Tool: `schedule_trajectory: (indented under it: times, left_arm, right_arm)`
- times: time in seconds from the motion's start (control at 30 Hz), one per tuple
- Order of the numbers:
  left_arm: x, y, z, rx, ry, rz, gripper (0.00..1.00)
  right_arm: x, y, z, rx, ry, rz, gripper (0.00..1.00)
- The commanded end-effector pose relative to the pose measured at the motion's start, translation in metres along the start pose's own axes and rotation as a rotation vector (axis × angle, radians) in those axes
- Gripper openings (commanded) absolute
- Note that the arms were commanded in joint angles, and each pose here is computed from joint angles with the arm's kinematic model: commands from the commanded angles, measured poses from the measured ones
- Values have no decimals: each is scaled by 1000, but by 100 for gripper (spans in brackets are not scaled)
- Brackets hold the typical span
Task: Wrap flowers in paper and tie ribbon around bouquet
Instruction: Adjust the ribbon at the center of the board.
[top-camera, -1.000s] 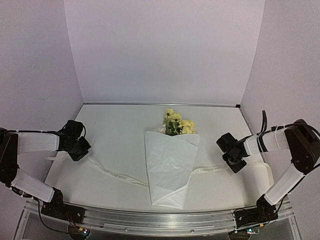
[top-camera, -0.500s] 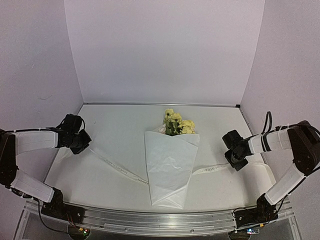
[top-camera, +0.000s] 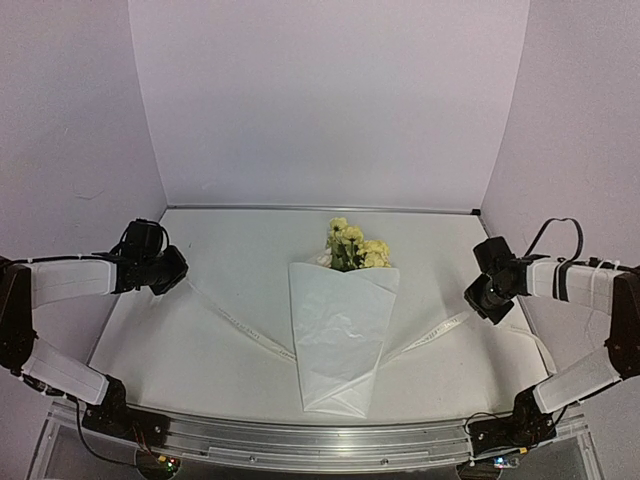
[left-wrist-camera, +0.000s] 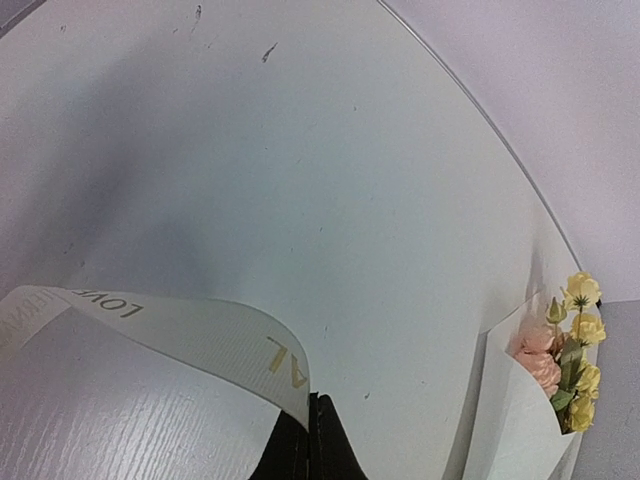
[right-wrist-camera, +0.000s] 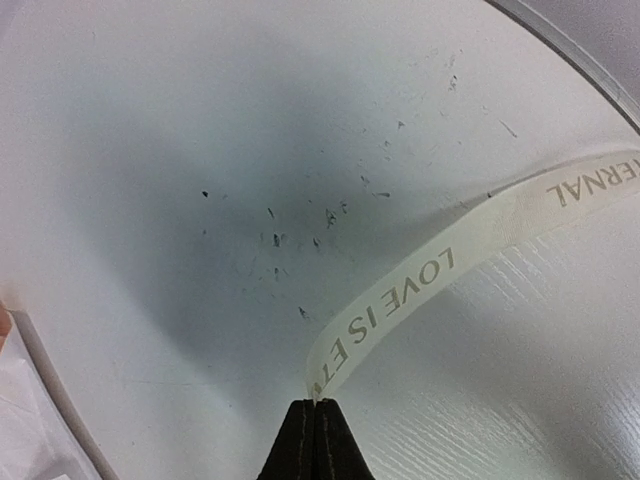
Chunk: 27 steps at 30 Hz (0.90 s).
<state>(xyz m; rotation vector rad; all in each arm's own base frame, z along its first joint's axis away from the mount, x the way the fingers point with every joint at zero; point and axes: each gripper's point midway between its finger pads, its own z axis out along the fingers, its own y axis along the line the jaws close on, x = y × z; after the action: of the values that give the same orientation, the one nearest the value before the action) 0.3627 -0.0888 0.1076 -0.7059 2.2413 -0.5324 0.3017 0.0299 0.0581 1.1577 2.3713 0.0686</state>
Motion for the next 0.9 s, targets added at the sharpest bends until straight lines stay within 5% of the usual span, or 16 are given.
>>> schedule_trajectory:
  times: [0.0, 0.33, 0.67, 0.87]
  left_arm:
    - [-30, -10, -3, -12, -105, -56, 0]
    - [-19, -4, 3, -10, -87, -107, 0]
    - [19, -32, 6, 106, -9, 12, 0]
    - [-19, -40, -29, 105, -177, 28, 0]
  right_arm:
    - [-19, 0, -7, -21, 58, 7, 0]
    - [-18, 10, -8, -88, 171, 59, 0]
    - [-35, 9, -17, -87, 167, 71, 0]
    - [-40, 2, -23, -91, 117, 54, 0]
